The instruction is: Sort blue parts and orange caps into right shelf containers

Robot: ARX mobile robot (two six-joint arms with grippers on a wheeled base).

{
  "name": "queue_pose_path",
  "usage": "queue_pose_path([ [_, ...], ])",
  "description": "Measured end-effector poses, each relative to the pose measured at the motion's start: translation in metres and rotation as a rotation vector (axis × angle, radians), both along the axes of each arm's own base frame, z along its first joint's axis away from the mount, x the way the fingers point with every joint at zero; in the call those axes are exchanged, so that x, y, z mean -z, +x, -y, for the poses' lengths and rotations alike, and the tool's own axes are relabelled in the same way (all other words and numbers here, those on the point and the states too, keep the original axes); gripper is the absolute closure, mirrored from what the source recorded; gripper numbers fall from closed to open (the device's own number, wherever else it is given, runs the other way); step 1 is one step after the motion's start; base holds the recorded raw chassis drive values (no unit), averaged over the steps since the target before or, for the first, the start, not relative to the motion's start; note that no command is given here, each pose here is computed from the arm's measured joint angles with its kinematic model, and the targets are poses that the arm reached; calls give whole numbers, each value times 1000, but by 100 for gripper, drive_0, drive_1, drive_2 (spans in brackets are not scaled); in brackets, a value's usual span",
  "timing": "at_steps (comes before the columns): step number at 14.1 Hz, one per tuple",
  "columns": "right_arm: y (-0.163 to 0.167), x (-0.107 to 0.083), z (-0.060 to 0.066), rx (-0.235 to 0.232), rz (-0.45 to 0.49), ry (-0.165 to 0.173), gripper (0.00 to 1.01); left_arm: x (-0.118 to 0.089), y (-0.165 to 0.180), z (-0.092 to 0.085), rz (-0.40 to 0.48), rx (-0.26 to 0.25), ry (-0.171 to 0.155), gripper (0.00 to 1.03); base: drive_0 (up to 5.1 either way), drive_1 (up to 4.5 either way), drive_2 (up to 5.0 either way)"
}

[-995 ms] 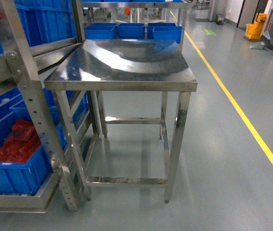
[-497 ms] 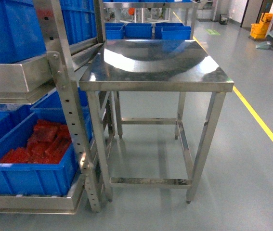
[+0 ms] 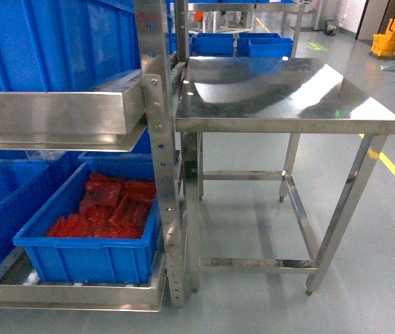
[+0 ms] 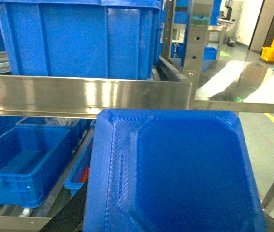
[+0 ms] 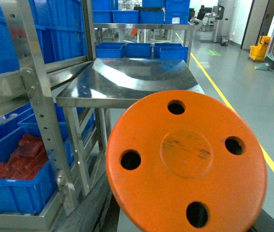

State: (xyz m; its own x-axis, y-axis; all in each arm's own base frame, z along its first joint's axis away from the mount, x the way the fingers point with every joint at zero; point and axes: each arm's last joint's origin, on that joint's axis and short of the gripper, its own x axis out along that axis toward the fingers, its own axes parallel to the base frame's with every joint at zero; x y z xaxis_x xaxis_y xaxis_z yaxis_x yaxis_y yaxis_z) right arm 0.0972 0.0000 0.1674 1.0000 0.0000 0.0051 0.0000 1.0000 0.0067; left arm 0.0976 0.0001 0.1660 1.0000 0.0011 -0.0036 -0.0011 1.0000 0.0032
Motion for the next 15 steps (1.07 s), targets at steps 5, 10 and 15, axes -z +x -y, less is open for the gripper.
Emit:
queue_pose_path([
  [5, 0, 0, 0, 0, -3, 0, 59, 0, 0, 0, -1, 1, 0, 60, -1, 421, -422],
  [10, 0, 0, 0, 0, -1, 0, 59, 0, 0, 0, 2, 1, 0, 60, -1, 421, -422],
  [15, 0, 0, 0, 0, -2, 0, 59, 0, 0, 0, 0, 1, 0, 60, -414, 267, 98],
])
